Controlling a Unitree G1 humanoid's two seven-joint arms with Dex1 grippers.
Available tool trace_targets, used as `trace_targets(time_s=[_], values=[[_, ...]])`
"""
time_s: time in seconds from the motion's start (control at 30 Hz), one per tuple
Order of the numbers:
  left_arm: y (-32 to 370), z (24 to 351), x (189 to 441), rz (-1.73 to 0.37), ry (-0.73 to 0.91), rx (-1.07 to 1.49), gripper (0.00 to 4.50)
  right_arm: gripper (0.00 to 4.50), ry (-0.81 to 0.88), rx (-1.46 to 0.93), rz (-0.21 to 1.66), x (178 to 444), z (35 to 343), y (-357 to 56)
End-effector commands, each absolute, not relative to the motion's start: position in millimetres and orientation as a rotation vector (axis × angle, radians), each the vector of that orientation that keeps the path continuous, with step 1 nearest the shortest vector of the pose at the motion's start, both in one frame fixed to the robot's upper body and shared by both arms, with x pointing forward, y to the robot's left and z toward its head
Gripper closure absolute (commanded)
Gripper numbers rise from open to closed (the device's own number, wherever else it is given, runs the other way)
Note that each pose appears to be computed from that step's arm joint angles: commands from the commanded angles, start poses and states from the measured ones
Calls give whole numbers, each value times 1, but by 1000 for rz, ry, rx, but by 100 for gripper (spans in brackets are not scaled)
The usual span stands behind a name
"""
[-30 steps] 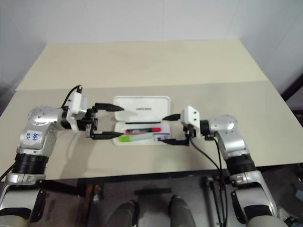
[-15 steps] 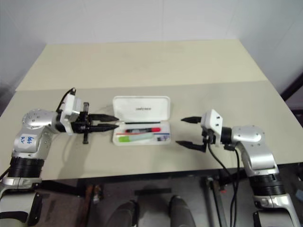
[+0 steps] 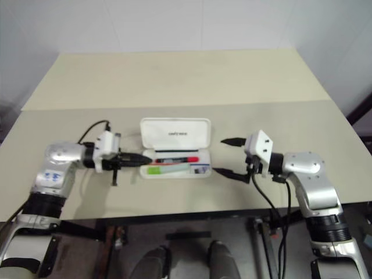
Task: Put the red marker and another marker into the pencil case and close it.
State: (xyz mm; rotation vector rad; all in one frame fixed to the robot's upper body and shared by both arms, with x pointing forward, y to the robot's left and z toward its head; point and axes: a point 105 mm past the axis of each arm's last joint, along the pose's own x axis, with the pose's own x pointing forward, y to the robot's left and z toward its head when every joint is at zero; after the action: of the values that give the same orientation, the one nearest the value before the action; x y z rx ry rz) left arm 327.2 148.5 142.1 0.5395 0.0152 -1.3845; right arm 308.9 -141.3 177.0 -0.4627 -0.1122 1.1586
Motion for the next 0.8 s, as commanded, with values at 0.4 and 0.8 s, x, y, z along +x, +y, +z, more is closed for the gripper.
trace_targets(time_s=[0.4, 0.8], values=[[127, 143, 331, -1481, -43, 630, 446, 0, -191, -453, 1115, 299, 195, -138], [128, 134, 328, -1511, -11, 648, 446, 0, -210, -452, 1110, 300, 199, -135]])
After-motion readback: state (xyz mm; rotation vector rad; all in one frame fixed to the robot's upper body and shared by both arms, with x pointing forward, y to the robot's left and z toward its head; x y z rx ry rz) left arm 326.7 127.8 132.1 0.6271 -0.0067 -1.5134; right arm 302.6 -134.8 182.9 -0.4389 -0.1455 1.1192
